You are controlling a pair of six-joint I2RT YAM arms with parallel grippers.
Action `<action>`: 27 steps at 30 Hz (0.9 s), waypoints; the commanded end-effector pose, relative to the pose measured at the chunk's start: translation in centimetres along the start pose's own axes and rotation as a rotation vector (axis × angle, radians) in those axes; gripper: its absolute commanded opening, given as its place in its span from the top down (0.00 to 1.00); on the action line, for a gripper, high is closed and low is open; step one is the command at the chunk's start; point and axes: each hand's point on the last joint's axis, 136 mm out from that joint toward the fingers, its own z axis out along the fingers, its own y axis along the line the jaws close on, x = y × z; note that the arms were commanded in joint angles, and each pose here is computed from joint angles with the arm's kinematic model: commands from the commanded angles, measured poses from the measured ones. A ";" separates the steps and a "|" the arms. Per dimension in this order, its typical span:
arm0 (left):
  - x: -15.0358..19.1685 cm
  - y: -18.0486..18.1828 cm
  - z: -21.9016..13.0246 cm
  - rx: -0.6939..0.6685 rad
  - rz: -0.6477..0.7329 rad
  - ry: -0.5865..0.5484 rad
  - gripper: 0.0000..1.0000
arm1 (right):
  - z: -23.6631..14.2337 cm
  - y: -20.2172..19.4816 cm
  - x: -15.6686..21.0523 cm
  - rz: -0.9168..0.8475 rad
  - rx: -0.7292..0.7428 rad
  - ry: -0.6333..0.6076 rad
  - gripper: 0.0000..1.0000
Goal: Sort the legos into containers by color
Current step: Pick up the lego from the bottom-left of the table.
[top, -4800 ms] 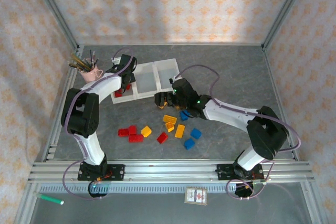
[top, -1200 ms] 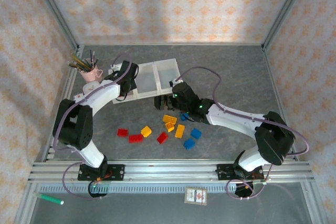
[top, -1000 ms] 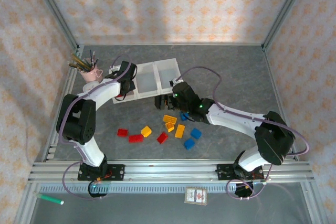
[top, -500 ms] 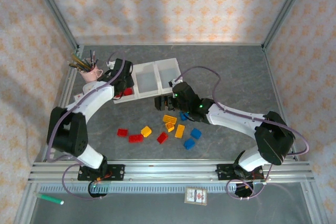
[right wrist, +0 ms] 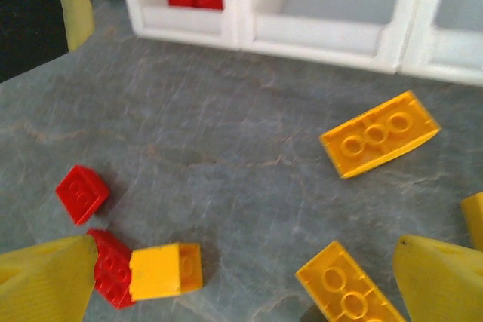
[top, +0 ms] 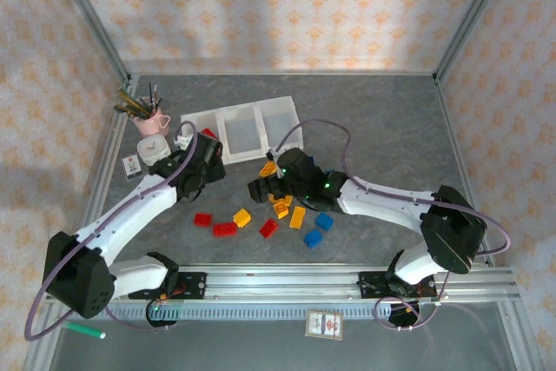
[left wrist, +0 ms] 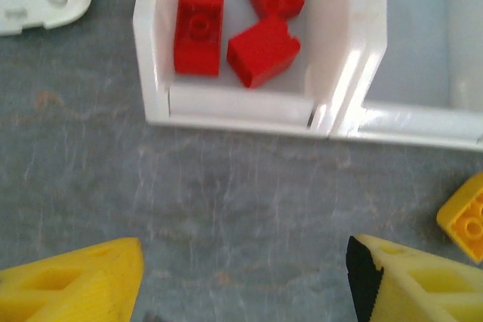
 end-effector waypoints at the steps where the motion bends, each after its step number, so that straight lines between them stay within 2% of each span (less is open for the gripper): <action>1: 3.4 2.9 -0.7 -0.100 -0.083 0.050 0.24 | 0.3 1.2 1.2 -0.025 -0.066 0.012 0.00; 4: 5.4 4.4 -1.3 -0.145 -0.158 0.062 0.22 | 0.8 1.8 2.2 -0.021 -0.102 0.033 0.00; 11: 8.1 6.1 -2.2 -0.138 -0.315 0.045 0.17 | 1.2 1.3 3.1 -0.027 -0.091 0.043 0.00; 18: 12.0 5.2 0.1 -0.086 -0.331 0.145 0.16 | 1.6 0.7 3.4 -0.025 -0.064 0.049 0.00; 27: 12.9 2.6 2.7 -0.010 -0.320 0.154 0.19 | 2.1 -0.2 3.5 -0.027 -0.016 0.053 0.00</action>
